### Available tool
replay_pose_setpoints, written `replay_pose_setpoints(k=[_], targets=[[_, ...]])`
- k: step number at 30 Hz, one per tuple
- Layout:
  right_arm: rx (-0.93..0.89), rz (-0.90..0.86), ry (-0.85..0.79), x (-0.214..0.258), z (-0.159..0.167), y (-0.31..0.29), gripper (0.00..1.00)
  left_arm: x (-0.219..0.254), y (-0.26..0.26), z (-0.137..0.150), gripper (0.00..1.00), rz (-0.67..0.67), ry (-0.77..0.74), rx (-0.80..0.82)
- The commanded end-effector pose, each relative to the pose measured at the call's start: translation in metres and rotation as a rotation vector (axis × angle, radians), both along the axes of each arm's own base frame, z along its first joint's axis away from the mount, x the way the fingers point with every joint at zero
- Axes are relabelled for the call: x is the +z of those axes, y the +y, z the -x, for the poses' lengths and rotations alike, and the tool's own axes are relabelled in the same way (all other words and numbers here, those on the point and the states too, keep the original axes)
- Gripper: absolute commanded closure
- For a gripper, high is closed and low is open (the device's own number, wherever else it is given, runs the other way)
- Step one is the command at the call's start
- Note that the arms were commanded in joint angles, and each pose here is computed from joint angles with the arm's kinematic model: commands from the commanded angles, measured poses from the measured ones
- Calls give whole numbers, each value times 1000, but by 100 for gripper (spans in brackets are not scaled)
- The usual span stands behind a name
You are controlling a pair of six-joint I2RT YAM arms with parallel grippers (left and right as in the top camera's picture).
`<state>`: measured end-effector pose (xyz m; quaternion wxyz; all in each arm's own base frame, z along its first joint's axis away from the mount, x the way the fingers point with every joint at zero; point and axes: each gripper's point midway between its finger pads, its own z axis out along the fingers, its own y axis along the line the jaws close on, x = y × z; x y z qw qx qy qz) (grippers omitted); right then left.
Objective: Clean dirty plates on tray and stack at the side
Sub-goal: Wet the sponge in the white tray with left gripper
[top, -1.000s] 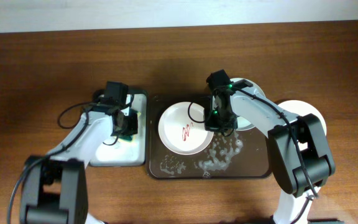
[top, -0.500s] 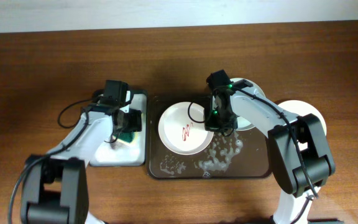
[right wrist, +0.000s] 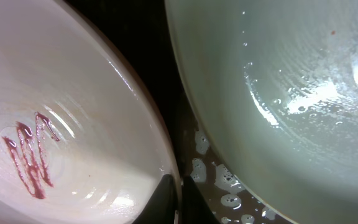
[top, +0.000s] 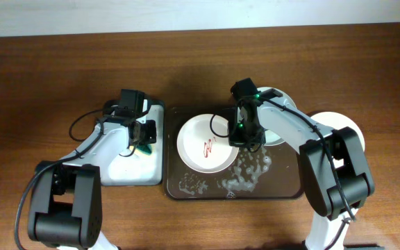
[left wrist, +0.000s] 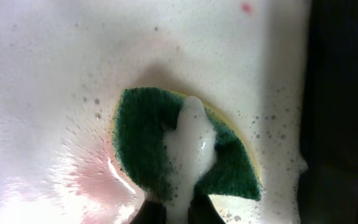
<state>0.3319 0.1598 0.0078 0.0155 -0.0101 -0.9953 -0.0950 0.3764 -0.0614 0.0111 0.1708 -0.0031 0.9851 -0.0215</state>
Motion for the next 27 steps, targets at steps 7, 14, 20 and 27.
replay_pose_setpoints(k=[7, 14, 20, 27], targets=[[17, 15, -10, 4, 2, -2, 95, 38, 7, 14, 25, -5, -22, 6], [16, 16, -8, 4, 3, -2, 95, 23, 9, 36, 27, -13, 61, 4], [16, 16, -5, 4, 3, -2, 95, 13, 6, 38, 30, 8, 57, -3], [16, 17, -6, 4, 3, -2, 95, 4, 5, 42, 38, 14, 63, -5]])
